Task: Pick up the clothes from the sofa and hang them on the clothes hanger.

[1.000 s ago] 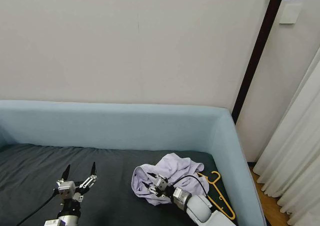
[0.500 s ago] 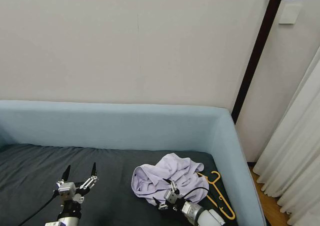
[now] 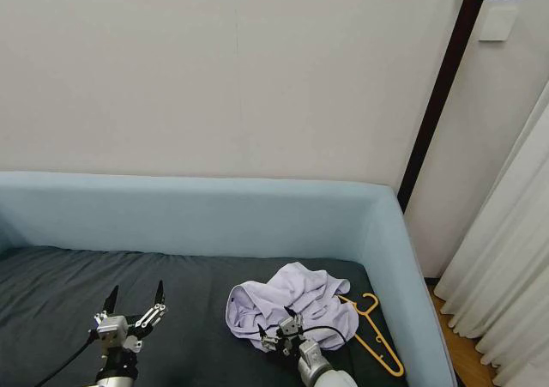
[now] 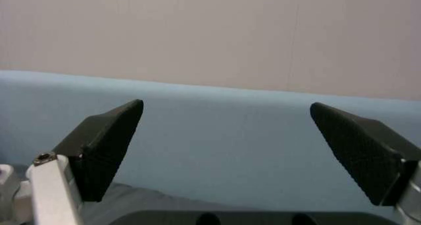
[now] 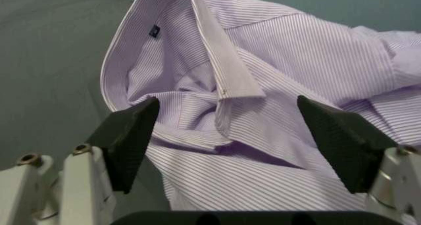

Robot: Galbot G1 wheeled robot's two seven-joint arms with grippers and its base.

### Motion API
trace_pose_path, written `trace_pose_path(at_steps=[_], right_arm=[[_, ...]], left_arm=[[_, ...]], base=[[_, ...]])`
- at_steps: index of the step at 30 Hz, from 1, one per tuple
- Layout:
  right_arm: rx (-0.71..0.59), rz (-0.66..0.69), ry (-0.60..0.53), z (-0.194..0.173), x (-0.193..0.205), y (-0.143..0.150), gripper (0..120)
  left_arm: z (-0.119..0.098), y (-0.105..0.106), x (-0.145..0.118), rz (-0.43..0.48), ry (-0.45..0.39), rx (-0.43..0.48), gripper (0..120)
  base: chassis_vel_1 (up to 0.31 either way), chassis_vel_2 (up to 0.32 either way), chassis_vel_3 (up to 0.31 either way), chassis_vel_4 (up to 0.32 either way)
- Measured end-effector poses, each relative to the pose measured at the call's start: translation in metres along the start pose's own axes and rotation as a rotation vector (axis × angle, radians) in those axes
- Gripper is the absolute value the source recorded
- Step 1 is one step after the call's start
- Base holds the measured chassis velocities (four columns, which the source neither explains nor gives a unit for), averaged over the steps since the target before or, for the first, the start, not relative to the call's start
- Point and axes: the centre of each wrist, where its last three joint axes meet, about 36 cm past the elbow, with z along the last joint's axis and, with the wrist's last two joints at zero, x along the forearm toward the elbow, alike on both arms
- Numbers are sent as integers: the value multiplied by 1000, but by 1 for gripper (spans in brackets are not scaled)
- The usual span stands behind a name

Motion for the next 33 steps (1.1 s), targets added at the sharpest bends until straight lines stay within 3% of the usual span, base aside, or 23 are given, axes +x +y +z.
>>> trace_pose_path(at_steps=[6,15,23,26,33], right_arm=[[6,3,5,4,-7,8,77],[30,75,15,9,-22,22,44],[83,117,34,11,-23,20,18],[138,118,11,14,-22,14,2],[122,54,-52,10,-15,-9,0]], left_arm=[[-1,0,0,0,-2,0,100],[-2,0,1,-1,-4,0,100],[-4,1,2,-1,-6,-1,100],[-4,0,1,1,-7,1,100],[-4,-1,0,2,-8,4,100]], base=[[0,0,0,0],[0,0,0,0],[0,0,0,0],[0,0,0,0],[0,0,0,0]])
